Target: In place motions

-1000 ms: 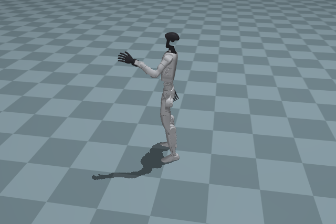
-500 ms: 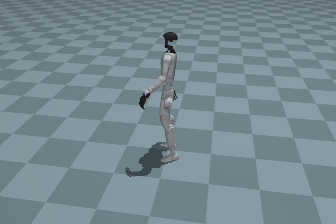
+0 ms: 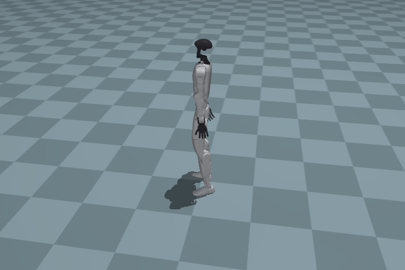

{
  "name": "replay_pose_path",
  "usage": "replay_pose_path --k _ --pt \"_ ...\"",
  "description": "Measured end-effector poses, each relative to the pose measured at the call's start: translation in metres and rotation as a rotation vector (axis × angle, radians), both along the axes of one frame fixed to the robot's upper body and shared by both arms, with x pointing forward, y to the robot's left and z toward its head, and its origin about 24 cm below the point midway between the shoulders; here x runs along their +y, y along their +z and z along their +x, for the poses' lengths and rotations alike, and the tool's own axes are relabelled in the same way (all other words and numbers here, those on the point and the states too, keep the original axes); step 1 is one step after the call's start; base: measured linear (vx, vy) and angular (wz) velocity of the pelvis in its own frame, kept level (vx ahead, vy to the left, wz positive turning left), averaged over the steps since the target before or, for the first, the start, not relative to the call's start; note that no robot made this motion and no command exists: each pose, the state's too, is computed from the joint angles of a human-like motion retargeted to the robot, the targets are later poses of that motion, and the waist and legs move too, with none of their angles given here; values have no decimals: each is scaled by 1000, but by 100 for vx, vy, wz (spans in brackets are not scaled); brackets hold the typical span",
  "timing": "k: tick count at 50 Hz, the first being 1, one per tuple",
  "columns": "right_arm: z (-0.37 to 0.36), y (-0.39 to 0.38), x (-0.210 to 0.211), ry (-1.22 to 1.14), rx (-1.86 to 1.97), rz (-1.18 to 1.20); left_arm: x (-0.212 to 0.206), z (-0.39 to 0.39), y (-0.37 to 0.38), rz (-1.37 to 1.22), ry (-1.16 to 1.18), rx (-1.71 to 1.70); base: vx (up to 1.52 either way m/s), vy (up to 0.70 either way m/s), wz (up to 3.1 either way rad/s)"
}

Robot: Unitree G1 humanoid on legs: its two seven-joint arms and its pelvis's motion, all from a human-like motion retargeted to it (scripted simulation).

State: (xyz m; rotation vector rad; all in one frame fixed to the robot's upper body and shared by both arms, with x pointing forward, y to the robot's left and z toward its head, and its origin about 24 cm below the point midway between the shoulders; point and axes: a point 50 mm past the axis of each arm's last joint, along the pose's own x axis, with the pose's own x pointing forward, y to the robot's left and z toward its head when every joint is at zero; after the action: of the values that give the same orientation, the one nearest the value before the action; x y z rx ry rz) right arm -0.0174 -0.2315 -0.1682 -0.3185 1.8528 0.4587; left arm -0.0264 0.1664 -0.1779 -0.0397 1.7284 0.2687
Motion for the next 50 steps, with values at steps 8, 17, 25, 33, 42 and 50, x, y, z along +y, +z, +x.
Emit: replay_pose_path --k 8,17,25,33,42,50 --pt "13 0 -2 115 -16 16 10 42 -2 -164 -217 -118 -1 0 12" --pt "22 -2 3 77 -53 30 17 62 0 -134 -305 -140 0 0 0" --pt "21 -2 5 90 -46 41 9 55 -1 -176 -349 -107 0 0 0" --pt "9 -1 4 36 -21 25 -1 39 -1 -230 -411 -45 0 0 0" --pt "7 0 3 -47 -18 27 -3 36 -1 -236 -410 -40 0 0 0" --pt "11 -1 3 16 -25 28 4 44 0 -213 -423 -52 0 0 0"
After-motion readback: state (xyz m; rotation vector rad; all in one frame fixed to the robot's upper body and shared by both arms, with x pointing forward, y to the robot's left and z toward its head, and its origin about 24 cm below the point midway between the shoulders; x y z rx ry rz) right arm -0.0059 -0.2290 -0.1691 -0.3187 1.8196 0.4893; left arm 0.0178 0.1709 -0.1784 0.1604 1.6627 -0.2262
